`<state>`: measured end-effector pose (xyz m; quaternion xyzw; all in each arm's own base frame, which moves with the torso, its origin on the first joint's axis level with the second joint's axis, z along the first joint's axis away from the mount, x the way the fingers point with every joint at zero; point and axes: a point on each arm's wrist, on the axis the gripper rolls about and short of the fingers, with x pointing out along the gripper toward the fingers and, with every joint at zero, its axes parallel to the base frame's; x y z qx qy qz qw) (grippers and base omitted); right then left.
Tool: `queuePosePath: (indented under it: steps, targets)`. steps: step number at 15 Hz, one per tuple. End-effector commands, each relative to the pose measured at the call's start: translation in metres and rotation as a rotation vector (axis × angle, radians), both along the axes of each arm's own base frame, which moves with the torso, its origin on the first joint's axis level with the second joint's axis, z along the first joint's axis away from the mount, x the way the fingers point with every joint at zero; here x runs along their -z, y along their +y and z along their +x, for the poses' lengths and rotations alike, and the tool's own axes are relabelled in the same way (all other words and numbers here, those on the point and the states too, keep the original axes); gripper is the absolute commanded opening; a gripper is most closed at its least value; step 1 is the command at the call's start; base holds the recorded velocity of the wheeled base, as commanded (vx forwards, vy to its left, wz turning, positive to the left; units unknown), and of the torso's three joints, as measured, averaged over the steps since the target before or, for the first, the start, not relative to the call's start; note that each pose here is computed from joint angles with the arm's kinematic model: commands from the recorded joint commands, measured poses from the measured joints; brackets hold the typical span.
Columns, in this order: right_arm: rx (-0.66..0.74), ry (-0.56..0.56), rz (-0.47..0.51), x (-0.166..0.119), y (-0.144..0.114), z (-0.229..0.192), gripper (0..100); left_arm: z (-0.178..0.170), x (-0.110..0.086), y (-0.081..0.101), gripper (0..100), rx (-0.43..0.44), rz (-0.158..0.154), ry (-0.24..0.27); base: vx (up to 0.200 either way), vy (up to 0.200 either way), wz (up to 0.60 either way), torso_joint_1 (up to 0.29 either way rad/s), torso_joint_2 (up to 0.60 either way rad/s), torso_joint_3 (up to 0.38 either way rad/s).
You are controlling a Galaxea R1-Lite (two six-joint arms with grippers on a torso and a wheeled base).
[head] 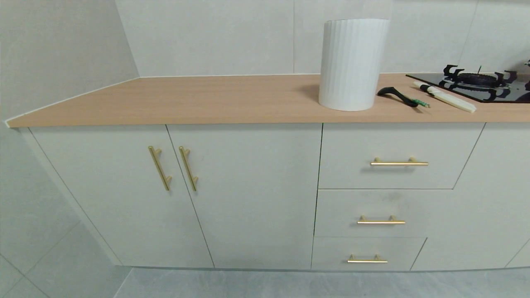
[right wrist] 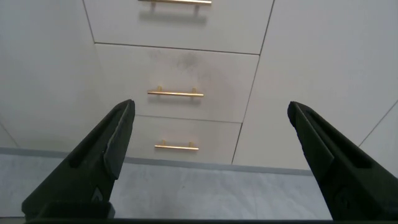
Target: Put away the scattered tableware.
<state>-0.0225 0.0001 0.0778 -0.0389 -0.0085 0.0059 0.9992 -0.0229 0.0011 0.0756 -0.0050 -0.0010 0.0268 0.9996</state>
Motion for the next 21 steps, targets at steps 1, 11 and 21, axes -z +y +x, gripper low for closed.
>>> queuePosePath:
  steps: [1, 11, 21]
  targets:
    - [0.0, -0.006, 0.001, 0.0, 0.0, 0.0, 100, 0.0, 0.0, 0.0, 100, 0.0, -0.001, 0.0, 0.0, 0.0, 0.0, 0.0, 0.0, 0.0]
    - [-0.027, 0.145, 0.033, -0.065, 0.0, 0.029, 100, 0.0, 0.0, 0.0, 100, 0.0, -0.001, 0.0, 0.0, 0.0, 0.0, 0.0, 0.0, 0.0]
    - [-0.107, 0.664, 0.053, -0.064, 0.008, 0.205, 100, 0.0, 0.0, 0.0, 100, -0.002, -0.001, 0.0, 0.0, 0.0, 0.0, 0.0, 0.0, 0.0]
